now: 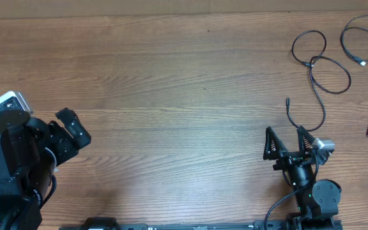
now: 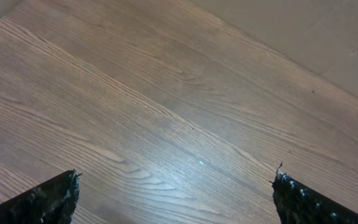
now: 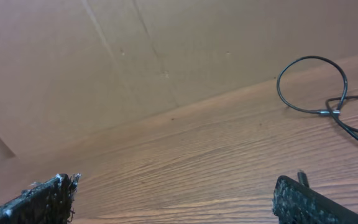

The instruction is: Untangle cables

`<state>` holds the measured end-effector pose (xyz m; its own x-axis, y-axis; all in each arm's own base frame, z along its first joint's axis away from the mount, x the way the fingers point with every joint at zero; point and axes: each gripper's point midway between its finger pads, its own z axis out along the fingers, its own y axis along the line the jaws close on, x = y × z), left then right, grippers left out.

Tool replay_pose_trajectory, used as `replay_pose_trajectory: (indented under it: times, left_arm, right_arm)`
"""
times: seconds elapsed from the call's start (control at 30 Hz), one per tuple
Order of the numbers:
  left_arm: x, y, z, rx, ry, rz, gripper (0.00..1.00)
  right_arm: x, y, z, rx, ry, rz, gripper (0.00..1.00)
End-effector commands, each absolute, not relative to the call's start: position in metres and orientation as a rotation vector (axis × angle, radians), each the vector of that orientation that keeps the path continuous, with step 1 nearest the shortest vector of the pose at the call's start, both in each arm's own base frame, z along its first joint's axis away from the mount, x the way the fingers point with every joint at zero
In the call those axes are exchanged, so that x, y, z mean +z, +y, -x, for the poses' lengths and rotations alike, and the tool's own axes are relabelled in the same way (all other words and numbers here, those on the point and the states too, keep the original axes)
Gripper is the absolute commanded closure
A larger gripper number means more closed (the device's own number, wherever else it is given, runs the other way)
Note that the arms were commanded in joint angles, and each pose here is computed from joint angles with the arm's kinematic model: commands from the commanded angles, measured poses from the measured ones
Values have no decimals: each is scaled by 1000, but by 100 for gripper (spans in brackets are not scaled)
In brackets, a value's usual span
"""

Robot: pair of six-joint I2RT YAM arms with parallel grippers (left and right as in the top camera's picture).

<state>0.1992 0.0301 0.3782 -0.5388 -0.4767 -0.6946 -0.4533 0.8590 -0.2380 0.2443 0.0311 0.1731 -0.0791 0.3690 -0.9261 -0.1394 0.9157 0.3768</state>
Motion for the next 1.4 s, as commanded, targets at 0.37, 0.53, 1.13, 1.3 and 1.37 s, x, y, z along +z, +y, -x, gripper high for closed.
replay_pose_trajectory:
  times: [0.37, 0.53, 1.13, 1.3, 1.37]
  left_arm:
    - [380, 31, -200, -34, 2205, 684, 0]
    - [380, 31, -200, -34, 2205, 684, 1]
    - [380, 31, -200, -34, 2205, 685, 0]
    - [380, 31, -200, -34, 2205, 684, 0]
    - [380, 31, -200, -34, 2205, 684, 1]
  right_arm:
    - [169, 29, -245, 165, 1596, 54, 0]
    - [169, 28, -245, 129, 1595, 75, 0]
    - [170, 30, -245, 146, 1592, 74, 0]
    - [170, 30, -245, 146, 1592, 74, 0]
    - [170, 30, -245, 146, 1592, 74, 0]
